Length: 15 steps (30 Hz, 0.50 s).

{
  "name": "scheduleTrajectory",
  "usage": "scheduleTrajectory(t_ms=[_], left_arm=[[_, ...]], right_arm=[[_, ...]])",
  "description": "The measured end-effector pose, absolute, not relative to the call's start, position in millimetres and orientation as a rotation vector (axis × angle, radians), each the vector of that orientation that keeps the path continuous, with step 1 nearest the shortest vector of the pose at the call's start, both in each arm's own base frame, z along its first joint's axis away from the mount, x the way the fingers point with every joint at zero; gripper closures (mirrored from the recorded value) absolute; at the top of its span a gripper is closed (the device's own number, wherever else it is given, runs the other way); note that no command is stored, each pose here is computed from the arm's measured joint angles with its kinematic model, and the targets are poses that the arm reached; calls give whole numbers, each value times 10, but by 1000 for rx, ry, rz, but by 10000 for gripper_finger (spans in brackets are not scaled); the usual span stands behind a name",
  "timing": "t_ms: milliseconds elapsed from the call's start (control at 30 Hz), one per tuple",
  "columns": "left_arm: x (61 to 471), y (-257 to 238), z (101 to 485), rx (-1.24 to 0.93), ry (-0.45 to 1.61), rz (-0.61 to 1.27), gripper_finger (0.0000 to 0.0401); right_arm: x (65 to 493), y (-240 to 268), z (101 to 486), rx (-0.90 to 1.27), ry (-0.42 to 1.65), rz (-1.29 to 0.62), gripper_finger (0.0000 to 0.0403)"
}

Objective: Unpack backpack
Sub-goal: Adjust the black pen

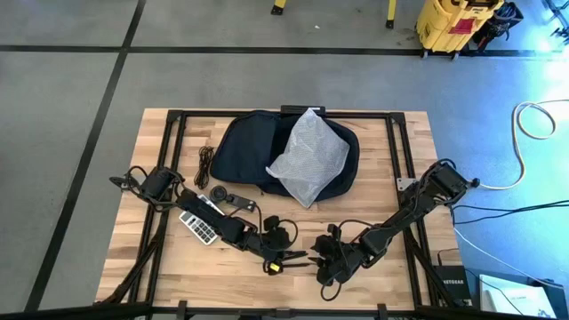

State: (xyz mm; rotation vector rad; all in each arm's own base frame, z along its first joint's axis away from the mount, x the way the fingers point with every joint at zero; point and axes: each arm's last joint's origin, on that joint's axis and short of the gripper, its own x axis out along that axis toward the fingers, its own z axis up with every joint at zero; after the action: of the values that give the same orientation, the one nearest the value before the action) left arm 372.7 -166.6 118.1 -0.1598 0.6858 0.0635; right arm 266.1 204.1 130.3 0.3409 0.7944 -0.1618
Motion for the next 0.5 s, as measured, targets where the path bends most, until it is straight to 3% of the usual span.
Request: scheduleTrajectory(t_ms=[500], left_arm=[[3724,-1674,1181,-161,687,58,278]], right_arm=[[2662,2039,1304,346,789,-170,260]])
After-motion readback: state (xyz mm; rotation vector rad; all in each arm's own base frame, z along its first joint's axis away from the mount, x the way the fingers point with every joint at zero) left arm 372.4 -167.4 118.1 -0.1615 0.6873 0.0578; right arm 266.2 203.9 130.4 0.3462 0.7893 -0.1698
